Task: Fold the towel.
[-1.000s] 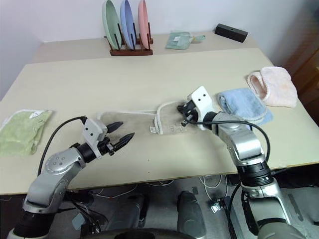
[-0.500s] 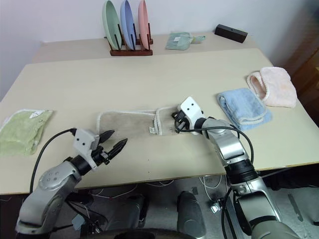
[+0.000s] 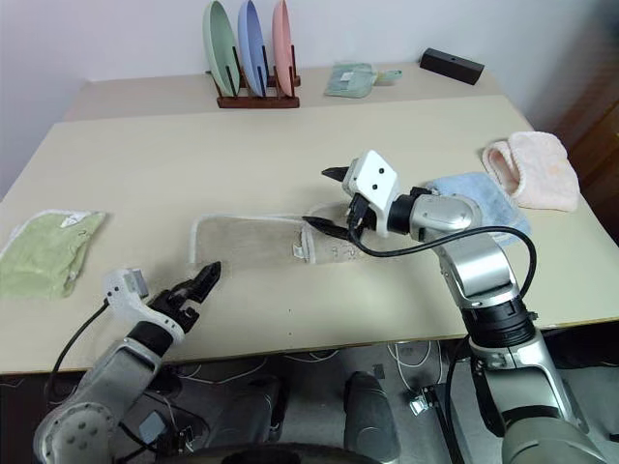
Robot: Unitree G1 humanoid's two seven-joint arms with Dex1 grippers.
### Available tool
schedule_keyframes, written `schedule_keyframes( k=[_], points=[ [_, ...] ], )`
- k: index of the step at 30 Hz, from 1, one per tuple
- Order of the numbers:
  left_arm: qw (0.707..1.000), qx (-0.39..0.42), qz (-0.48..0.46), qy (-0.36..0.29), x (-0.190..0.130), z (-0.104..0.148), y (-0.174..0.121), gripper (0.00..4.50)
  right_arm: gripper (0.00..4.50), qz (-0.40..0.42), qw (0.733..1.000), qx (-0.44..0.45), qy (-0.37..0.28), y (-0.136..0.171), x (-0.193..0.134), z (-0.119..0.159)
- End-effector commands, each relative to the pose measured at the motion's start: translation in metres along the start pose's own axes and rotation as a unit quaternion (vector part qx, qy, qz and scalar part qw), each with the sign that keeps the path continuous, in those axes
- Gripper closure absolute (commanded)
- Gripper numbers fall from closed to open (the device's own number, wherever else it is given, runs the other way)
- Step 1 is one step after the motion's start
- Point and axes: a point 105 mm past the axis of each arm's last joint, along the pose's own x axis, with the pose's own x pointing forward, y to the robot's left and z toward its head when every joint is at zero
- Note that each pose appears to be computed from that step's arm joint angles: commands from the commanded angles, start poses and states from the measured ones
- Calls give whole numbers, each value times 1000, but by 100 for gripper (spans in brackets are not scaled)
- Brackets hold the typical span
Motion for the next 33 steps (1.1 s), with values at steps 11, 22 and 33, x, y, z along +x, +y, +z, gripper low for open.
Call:
schedule_keyframes(
  k=[11,22,33],
  points=[
    [987,-157,30,-13,41,21,-14,89,0,5,999,-34,-30,9,0,17],
    [989,-128,-12,-65,38,53,-24,447,0,0,1000,-21,-19,14,-6,12],
    [957,207,-139,-146,11,146,-63,447,0,48,998,29,6,30,-13,-7]
  ],
)
